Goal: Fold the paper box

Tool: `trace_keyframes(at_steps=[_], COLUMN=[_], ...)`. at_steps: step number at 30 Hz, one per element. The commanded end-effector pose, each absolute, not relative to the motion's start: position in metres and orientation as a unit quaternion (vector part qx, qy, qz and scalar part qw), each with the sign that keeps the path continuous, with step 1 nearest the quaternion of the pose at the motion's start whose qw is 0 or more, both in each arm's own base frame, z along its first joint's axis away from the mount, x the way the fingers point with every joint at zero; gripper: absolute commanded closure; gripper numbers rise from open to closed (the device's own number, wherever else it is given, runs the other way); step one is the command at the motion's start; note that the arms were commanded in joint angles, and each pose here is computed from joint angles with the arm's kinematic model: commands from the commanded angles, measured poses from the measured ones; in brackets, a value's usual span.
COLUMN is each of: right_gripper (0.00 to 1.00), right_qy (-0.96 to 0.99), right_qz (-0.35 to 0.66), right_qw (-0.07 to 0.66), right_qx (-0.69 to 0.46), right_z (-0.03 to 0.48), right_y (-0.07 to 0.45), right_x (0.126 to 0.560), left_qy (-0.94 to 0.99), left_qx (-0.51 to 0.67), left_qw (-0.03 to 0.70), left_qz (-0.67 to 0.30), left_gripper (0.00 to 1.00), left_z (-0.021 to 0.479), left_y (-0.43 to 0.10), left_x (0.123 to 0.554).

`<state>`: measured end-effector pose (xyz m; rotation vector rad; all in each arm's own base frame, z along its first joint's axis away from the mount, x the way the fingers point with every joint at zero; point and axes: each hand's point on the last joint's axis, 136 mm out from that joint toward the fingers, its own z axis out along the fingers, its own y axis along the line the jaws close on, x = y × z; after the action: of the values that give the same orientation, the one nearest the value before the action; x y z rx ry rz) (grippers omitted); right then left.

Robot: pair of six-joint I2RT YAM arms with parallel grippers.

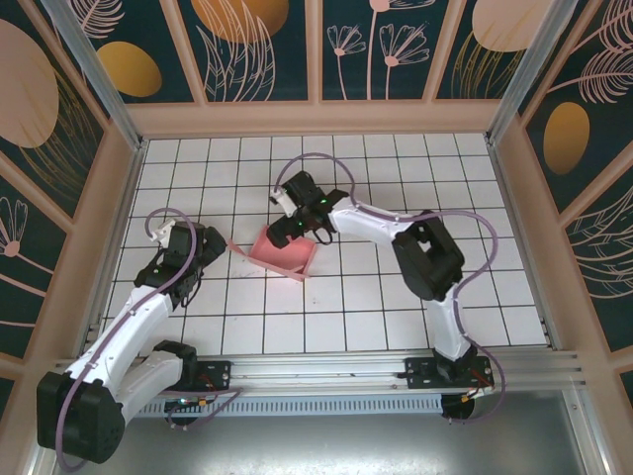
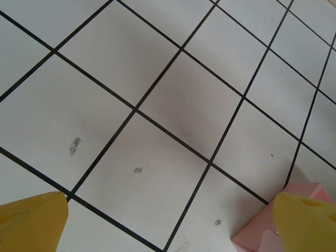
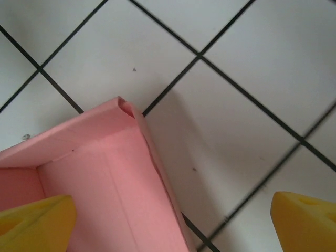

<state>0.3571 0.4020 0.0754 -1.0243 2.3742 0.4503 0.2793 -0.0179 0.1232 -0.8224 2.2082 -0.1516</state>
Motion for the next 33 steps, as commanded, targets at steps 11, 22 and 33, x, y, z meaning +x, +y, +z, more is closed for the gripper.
trace_keyframes(at_steps=[11, 22, 33], right_gripper=[0.07, 0.10, 0.16], right_qy=[0.937, 0.955, 0.944], right_qz=[0.086, 0.092, 0.148], right_qw=[0.273, 0.274, 0.296], right_qx=[-0.199, -0.067, 0.002], right_z=[0.070, 0.078, 0.081], right_y=[0.316, 0.210, 0.159], right_x=[0.421, 0.415, 0.384], left_qy=[0.871, 0.884, 0.879], left_qx=[-0.292, -0.270, -0.280], left_qw=[0.388, 0.368, 0.370], left_qz=[-0.073, -0.106, -0.109], left_gripper=[0.01, 0.01, 0.01], left_z=[0.121, 0.112, 0.108], left_y=[-0.026, -0.048, -0.047], left_x=[0.292, 0.315, 0.317])
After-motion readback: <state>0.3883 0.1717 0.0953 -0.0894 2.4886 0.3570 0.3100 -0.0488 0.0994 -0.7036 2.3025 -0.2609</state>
